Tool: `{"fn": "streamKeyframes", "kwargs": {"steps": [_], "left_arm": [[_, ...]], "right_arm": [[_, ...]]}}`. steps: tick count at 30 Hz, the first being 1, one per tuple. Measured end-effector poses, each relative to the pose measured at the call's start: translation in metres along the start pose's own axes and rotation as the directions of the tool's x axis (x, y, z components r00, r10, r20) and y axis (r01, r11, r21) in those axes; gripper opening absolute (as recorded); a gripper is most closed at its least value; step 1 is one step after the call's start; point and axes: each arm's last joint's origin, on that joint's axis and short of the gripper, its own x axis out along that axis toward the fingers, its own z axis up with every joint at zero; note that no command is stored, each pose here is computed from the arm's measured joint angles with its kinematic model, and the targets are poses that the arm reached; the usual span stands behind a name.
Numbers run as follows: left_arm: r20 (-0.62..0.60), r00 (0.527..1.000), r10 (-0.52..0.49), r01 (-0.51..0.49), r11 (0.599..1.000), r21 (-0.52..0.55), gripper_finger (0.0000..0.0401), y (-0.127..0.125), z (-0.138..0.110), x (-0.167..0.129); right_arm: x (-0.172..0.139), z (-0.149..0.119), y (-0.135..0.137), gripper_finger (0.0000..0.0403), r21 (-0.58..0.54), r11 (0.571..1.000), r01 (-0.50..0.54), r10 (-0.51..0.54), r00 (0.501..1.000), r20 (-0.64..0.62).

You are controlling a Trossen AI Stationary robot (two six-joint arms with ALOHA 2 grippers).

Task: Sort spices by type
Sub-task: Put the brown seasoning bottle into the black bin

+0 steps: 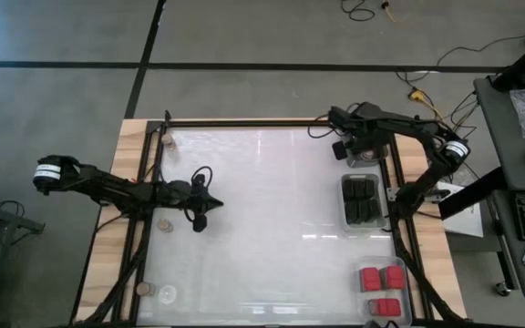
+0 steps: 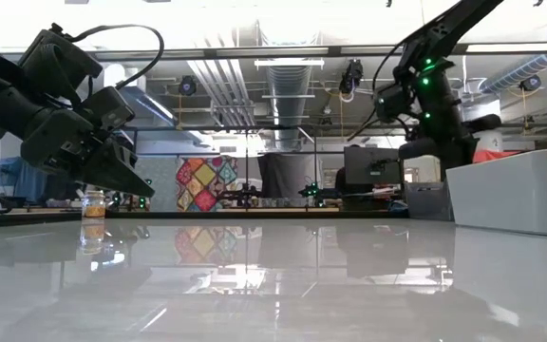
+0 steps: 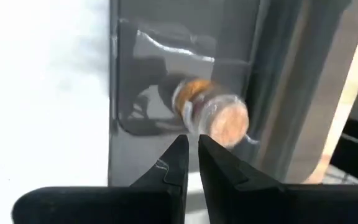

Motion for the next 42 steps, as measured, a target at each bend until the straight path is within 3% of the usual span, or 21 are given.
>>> {"fn": "streamKeyframes", "kwargs": {"steps": [9, 29, 34, 38, 41, 42], "left_arm": [[0.000, 1.000, 0.000, 0.000, 1.000, 0.000, 0.0000, 0.000, 0.000, 0.000], [0.015, 1.000, -0.015, 0.015, 1.000, -0.006, 0.0000, -0.003, 0.002, -0.001], [0.074, 0.997, -0.030, 0.029, 1.000, 0.008, 0.0000, -0.007, 0.029, -0.008], [-0.185, 0.980, 0.075, -0.074, 0.997, 0.012, 0.0000, -0.003, 0.055, -0.026], [-0.362, 0.914, 0.183, -0.190, 0.982, 0.015, 0.0000, -0.001, 0.079, -0.050], [-0.368, 0.909, 0.194, -0.212, 0.977, -0.008, 0.0000, -0.001, 0.085, -0.054]], "right_arm": [[0.014, -0.003, -0.014, 0.0029, 0.044, 0.999, 0.026, -0.021, 0.994, -0.104], [0.013, -0.004, -0.020, 0.0029, 0.051, 0.995, 0.089, -0.086, 0.994, -0.068], [-0.015, -0.019, -0.008, 0.0029, -0.003, 0.998, 0.064, -0.063, 0.995, 0.081], [-0.045, -0.044, 0.009, 0.0029, -0.083, 0.996, 0.019, 0.008, 0.949, 0.316], [-0.066, -0.068, 0.028, 0.0029, -0.172, 0.983, -0.066, 0.143, 0.862, 0.487], [-0.073, -0.077, 0.035, 0.0029, -0.210, 0.973, -0.098, 0.199, 0.819, 0.538]]}}
